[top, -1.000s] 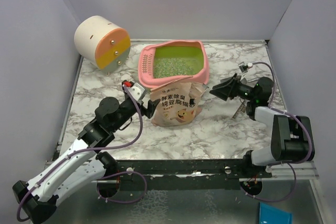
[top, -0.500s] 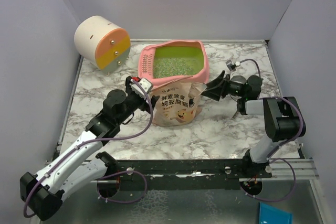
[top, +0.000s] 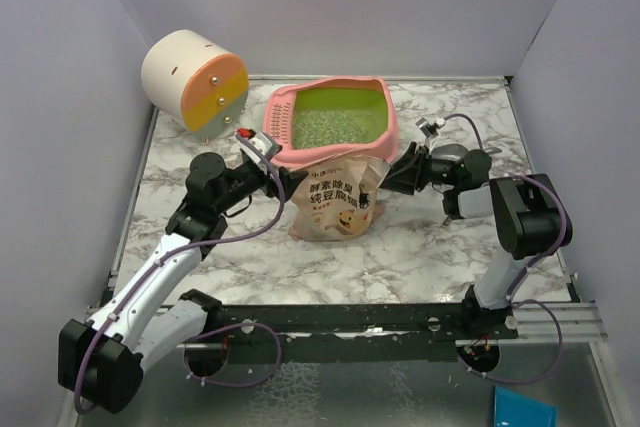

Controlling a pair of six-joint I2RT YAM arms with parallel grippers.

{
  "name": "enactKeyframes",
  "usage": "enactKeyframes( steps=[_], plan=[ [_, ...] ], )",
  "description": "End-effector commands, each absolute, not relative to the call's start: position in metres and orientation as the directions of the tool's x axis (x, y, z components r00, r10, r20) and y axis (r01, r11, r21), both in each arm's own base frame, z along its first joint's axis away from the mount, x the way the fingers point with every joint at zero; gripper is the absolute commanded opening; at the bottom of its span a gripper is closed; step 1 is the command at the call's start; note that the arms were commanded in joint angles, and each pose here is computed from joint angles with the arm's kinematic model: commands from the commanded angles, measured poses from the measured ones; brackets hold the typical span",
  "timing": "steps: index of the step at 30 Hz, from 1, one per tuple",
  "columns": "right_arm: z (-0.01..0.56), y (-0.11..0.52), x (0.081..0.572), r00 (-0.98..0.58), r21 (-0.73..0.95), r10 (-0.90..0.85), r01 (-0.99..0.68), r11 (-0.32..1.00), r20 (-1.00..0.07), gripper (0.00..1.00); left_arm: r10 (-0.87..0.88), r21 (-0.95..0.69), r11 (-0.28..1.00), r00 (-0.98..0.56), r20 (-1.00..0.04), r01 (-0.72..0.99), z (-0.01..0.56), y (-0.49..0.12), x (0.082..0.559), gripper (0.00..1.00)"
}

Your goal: Fill the litter box with clean litter

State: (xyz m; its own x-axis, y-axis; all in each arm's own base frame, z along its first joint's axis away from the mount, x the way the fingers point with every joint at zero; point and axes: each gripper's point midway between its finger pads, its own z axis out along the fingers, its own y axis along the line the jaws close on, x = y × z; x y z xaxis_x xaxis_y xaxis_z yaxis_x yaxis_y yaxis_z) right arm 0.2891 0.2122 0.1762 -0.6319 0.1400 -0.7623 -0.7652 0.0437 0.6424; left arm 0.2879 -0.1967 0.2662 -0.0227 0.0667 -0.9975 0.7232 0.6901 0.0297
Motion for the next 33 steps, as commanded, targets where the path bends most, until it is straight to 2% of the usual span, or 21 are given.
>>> enactKeyframes(
  steps=[1,4,8,12,14,16,17,19,20,21,22,23,24,25,26,33],
  plan=[
    [0.203,0.214,0.285,-0.388,0.395,0.142,-0.918,0.024,-0.911,0.51,-0.011,0.006,0.522,0.014,-1.0,0.853,0.282,-0.224,0.265,0.83],
    [0.206,0.214,0.291,-0.374,0.385,0.151,-0.922,0.048,-0.915,0.49,-0.01,0.0,0.486,0.006,-1.0,0.874,0.276,-0.228,0.259,0.83],
    [0.206,0.214,0.298,-0.362,0.377,0.156,-0.922,0.083,-0.919,0.51,0.003,0.001,0.495,-0.001,-1.0,0.869,0.268,-0.227,0.26,0.81],
    [0.206,0.214,0.301,-0.346,0.363,0.159,-0.927,0.097,-0.925,0.64,0.011,0.001,0.497,-0.005,-1.0,0.868,0.264,-0.227,0.263,0.74],
    [0.207,0.214,0.302,-0.343,0.359,0.156,-0.929,0.091,-0.926,0.68,0.011,-0.002,0.491,-0.008,-1.0,0.871,0.264,-0.229,0.264,0.64],
    [0.207,0.215,0.301,-0.346,0.36,0.151,-0.93,0.08,-0.926,0.7,0.008,-0.005,0.486,-0.01,-1.0,0.874,0.265,-0.23,0.265,0.48],
    [0.206,0.215,0.3,-0.348,0.361,0.15,-0.93,0.073,-0.925,0.7,0.007,-0.004,0.484,-0.009,-1.0,0.875,0.265,-0.231,0.265,0.38],
    [0.206,0.215,0.298,-0.35,0.362,0.151,-0.931,0.057,-0.924,0.7,0.005,-0.003,0.516,-0.007,-1.0,0.857,0.266,-0.228,0.272,0.03],
    [0.207,0.215,0.296,-0.336,0.346,0.153,-0.937,0.045,-0.929,0.69,0.006,-0.001,0.534,-0.004,-1.0,0.846,0.267,-0.226,0.275,0.0],
    [0.207,0.216,0.296,-0.339,0.349,0.158,-0.936,0.038,-0.927,0.65,0.004,0.003,0.545,0.001,-1.0,0.838,0.268,-0.224,0.276,0.0],
    [0.205,0.216,0.295,-0.35,0.359,0.16,-0.933,0.03,-0.923,0.57,0.001,0.01,0.555,0.011,-1.0,0.832,0.27,-0.222,0.277,0.0],
    [0.204,0.216,0.296,-0.359,0.367,0.162,-0.93,0.024,-0.919,0.43,-0.002,0.013,0.566,0.017,-1.0,0.824,0.272,-0.22,0.278,0.0],
    [0.202,0.216,0.297,-0.379,0.388,0.167,-0.921,0.021,-0.91,0.23,-0.003,0.016,0.575,0.021,-1.0,0.818,0.274,-0.219,0.279,0.0],
    [0.2,0.217,0.298,-0.396,0.405,0.172,-0.914,0.021,-0.902,0.09,-0.003,0.021,0.584,0.028,-1.0,0.811,0.275,-0.217,0.28,0.0],
    [0.199,0.217,0.3,-0.409,0.421,0.182,-0.907,0.027,-0.894,0.02,-0.003,0.025,0.592,0.033,-0.999,0.806,0.276,-0.216,0.281,0.0],
    [0.207,0.209,0.316,-0.408,0.469,0.274,-0.857,0.214,-0.871,0.01,0.081,0.116,0.655,0.084,-0.993,0.747,0.295,-0.204,0.299,0.0]
  ],
)
